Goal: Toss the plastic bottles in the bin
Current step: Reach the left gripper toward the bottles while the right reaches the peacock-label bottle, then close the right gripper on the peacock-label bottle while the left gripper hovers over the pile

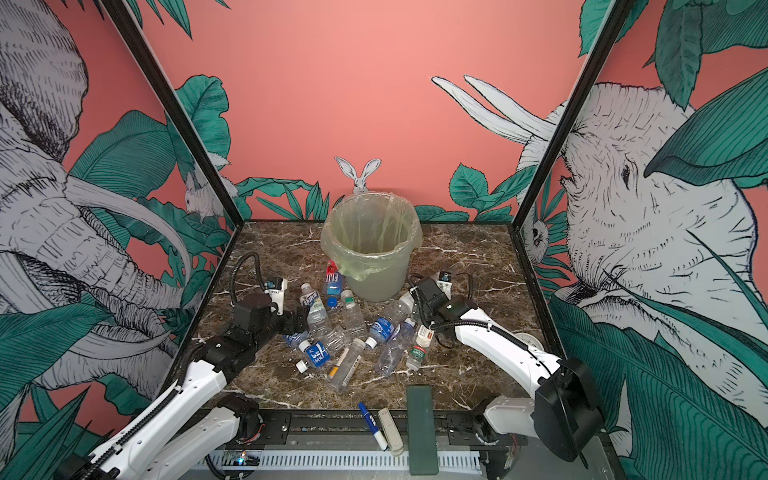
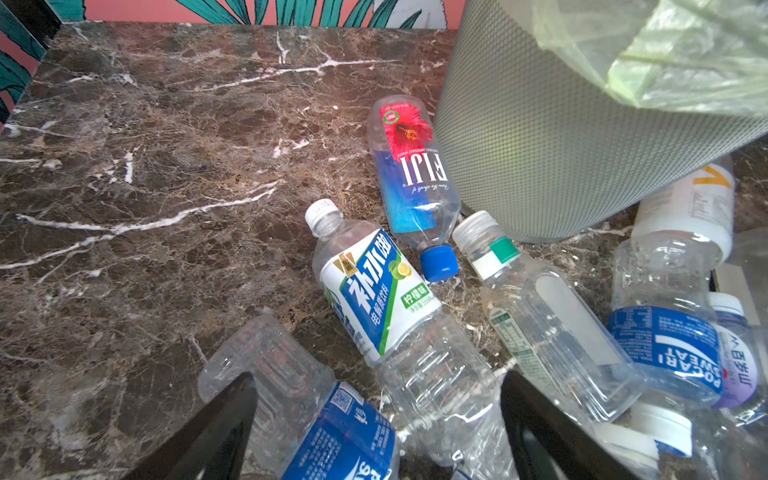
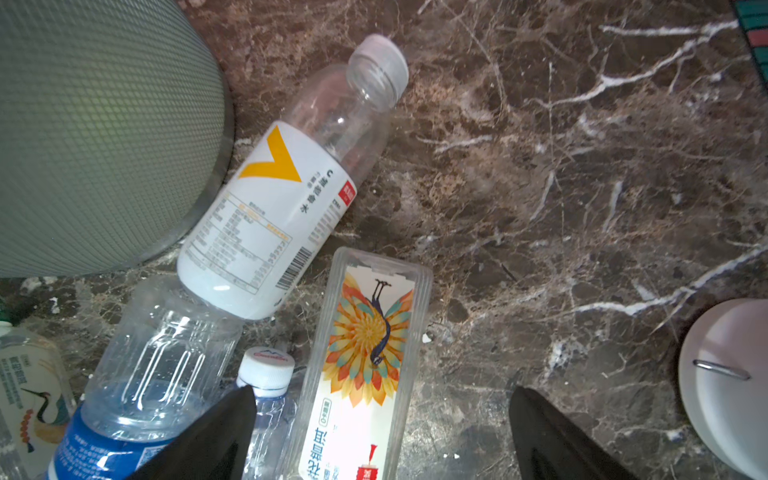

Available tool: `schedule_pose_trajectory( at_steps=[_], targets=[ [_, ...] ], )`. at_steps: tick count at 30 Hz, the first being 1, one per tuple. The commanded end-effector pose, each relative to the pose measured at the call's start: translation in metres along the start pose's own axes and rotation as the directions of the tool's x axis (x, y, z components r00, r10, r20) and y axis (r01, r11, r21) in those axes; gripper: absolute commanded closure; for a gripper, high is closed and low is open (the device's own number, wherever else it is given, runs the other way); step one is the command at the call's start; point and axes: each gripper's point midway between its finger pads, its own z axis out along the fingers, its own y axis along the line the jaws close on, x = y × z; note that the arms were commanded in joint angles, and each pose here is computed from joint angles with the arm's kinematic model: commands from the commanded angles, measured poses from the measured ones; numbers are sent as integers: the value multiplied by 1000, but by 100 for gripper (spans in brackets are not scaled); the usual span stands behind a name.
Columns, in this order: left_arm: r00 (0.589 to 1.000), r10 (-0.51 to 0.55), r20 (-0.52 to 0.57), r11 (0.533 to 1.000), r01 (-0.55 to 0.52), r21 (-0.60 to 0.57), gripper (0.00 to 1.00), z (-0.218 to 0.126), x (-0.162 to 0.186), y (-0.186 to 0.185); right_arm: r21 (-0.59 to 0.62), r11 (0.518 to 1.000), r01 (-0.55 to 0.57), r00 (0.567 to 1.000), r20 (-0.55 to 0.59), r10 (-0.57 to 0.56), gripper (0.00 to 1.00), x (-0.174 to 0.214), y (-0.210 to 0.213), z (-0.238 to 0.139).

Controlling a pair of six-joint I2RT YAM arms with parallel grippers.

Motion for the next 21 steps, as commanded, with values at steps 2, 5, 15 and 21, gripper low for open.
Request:
schedule_pose_trajectory(
  at_steps=[2,5,15,21],
  targets=[
    [999,-4,-41,1000,5,25,7,3,13,-7,-1,999,-53,997,-61,53,3,23,1,12],
    [999,2,-34,1000,-1,30,8,3,13,-8,-21,998,-55,996,-77,53,5,29,6,17],
    [998,-5,-56,999,7,34,8,6,23,-8,-3,999,-41,992,-116,40,7,42,8,33],
    [998,2,-64,1000,0,29,8,7,25,-8,13,999,-29,995,-94,30,14,38,4,32]
  ],
)
